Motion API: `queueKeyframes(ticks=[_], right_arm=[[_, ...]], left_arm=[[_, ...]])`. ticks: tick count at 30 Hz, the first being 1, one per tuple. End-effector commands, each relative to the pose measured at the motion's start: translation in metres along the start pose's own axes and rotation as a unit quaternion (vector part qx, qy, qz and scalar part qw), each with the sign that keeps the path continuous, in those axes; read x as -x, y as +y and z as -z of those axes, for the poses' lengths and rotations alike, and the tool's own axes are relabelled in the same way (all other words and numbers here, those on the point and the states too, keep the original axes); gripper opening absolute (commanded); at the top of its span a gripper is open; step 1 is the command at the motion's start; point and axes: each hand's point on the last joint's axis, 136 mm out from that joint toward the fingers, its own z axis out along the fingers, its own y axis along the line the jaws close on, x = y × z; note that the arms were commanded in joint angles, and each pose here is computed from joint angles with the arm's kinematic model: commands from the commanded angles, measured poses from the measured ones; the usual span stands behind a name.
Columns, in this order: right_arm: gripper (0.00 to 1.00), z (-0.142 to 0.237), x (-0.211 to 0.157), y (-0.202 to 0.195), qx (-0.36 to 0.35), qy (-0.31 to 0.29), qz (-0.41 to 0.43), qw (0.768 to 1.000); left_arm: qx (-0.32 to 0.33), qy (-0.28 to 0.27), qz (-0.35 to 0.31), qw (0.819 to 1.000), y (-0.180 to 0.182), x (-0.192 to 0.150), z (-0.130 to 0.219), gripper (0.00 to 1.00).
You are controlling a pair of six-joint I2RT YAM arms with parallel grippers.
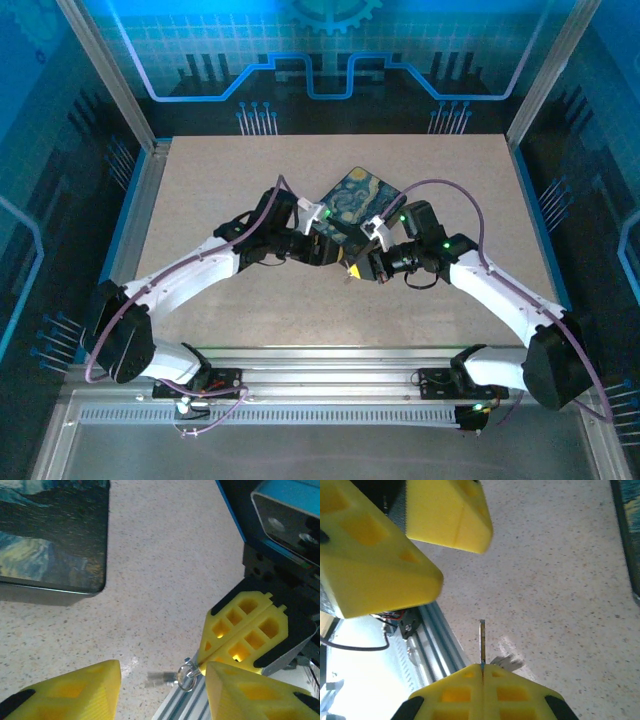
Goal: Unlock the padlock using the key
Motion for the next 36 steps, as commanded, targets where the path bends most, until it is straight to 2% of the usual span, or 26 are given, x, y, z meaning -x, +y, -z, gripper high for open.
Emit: queueKeyframes(ticks=[1,16,20,31,36], right_arm=[[0.01,0.003,0.005,0.019,0.039,-0.006,0.027,0.999],[0.00,0.003,0.022,0.036,0.080,-0.020,0.040,0.996],[0.01,0.001,0.024,0.035,0.081,-0.020,0.034,0.996],[0.00,0.000,0.031,0.025,0.077,-0.028,0.018,0.996],[0.00,-0.001,0.030,0.019,0.075,-0.028,0.009,0.997]], left_arm=[[-0.036,0.004,-0.029,0.999,-0.011,-0.002,0.000,0.49],[-0.079,0.014,-0.031,0.996,-0.020,-0.005,-0.007,0.44],[-0.095,0.015,-0.031,0.995,-0.024,-0.006,-0.007,0.42],[-0.110,0.017,-0.023,0.994,-0.025,-0.009,-0.006,0.28],[-0.107,0.012,-0.010,0.994,-0.019,-0.006,-0.006,0.29]])
